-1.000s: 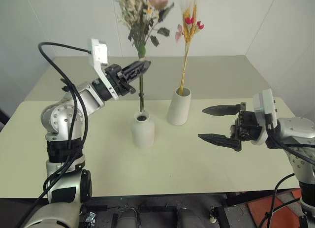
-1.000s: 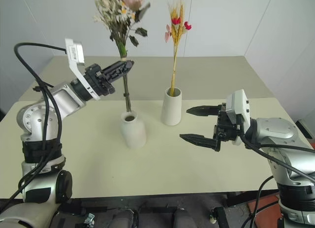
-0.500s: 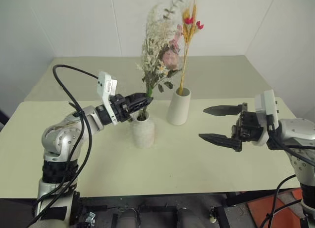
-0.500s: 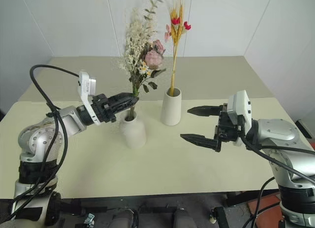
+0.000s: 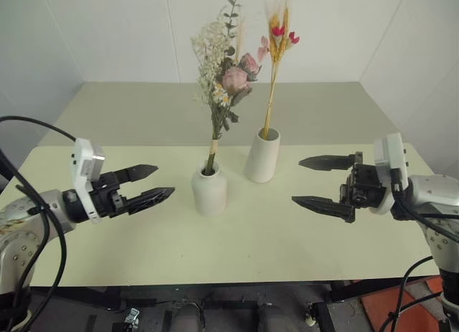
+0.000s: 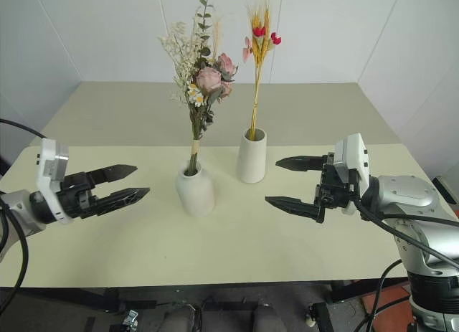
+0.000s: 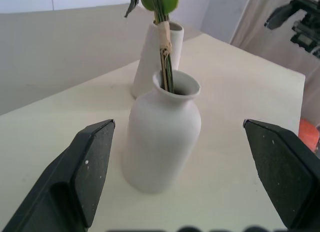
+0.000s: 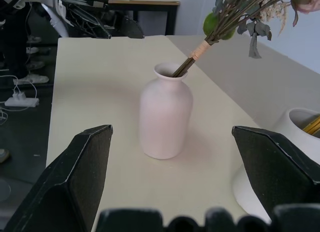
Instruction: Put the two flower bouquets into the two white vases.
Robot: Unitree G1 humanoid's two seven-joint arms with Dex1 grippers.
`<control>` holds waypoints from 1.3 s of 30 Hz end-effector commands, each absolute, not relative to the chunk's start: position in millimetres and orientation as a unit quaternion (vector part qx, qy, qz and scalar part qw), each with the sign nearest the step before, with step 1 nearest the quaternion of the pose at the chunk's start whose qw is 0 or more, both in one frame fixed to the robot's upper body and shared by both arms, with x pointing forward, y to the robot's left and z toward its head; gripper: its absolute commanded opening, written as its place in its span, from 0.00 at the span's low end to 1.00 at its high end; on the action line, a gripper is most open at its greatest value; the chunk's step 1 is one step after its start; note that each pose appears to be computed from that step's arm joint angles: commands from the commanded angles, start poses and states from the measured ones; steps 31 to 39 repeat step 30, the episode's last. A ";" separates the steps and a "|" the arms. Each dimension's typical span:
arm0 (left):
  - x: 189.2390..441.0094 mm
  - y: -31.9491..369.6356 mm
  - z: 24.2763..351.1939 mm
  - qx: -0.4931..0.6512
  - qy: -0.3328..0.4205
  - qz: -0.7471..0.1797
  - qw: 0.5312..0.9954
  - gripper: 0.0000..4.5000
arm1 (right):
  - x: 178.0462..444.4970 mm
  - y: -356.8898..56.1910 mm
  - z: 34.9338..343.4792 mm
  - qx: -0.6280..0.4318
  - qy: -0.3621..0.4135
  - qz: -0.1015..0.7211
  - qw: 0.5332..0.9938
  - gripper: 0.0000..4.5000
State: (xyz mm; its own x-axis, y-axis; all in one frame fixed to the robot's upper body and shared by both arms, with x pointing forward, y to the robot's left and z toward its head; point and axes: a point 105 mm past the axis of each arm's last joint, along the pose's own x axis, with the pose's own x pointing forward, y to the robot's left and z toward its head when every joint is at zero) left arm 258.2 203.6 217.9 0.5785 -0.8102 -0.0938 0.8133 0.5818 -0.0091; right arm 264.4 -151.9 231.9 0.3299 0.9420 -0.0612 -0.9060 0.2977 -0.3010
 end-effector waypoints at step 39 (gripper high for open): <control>252.7 209.3 250.7 0.097 -0.015 -0.507 0.856 0.99 | 256.2 -181.5 242.9 -0.159 -0.056 0.533 0.829 1.00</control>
